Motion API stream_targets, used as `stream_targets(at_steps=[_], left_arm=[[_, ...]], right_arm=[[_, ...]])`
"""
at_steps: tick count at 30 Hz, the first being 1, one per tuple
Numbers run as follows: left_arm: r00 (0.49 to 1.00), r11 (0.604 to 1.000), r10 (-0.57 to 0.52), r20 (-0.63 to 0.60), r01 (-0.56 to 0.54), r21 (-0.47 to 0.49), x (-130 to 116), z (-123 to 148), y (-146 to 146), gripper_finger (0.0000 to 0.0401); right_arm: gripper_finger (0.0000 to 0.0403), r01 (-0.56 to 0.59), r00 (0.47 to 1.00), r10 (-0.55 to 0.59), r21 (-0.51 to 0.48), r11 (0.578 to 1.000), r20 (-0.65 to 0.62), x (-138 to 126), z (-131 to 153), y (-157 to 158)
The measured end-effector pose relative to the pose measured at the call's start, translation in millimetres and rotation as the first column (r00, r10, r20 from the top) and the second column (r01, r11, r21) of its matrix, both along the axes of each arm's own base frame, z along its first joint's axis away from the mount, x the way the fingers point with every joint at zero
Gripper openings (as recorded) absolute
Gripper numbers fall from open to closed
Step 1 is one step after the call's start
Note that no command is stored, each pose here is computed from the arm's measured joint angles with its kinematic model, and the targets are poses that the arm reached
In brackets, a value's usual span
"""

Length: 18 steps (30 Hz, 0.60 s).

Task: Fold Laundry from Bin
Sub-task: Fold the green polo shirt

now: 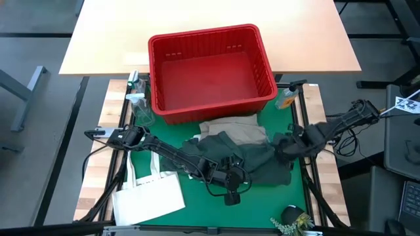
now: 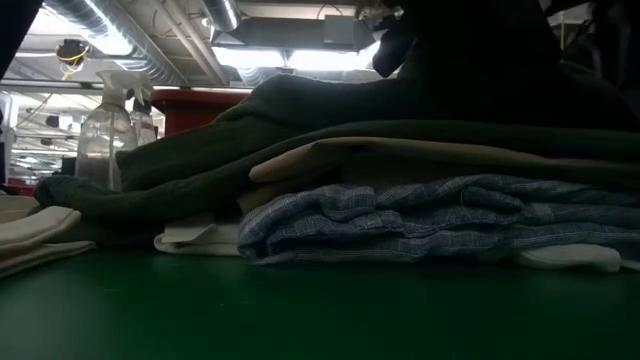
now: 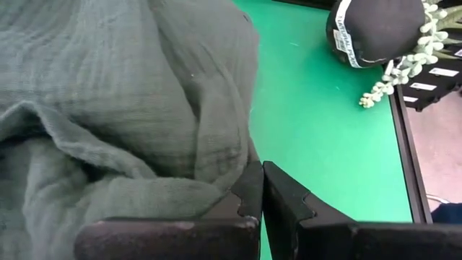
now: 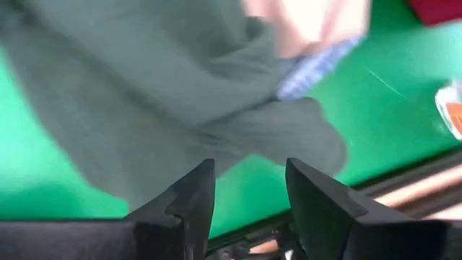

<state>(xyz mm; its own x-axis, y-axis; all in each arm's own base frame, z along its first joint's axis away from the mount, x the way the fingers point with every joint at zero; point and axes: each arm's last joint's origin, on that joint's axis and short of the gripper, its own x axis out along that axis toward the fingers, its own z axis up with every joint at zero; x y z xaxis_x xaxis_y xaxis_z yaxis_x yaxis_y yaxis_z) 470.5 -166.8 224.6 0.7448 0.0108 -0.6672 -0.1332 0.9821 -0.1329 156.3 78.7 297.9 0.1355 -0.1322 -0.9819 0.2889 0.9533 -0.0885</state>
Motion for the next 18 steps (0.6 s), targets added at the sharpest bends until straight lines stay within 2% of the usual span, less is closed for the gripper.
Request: stream_targets(at_steps=[5,10,13,18], left_arm=[[1.0,1.0,0.003,0.0,-0.003,0.0,0,0,2,0.0],[1.0,1.0,0.003,0.0,-0.003,0.0,1,0,2,0.0],[1.0,1.0,0.004,0.0,-0.004,0.0,1,0,2,0.0],[1.0,1.0,0.004,0.0,-0.004,-0.001,1,0,2,0.0]], right_arm=[[0.017,-0.15,0.983,0.148,0.009,0.989,0.106,-5,-2,28],[0.017,-0.264,0.952,0.262,-0.009,0.964,0.159,-12,-23,48],[0.017,-0.282,0.94,0.281,-0.022,0.959,0.194,-12,-40,53],[0.017,-0.249,0.939,0.261,-0.082,0.965,0.226,-12,-58,51]])
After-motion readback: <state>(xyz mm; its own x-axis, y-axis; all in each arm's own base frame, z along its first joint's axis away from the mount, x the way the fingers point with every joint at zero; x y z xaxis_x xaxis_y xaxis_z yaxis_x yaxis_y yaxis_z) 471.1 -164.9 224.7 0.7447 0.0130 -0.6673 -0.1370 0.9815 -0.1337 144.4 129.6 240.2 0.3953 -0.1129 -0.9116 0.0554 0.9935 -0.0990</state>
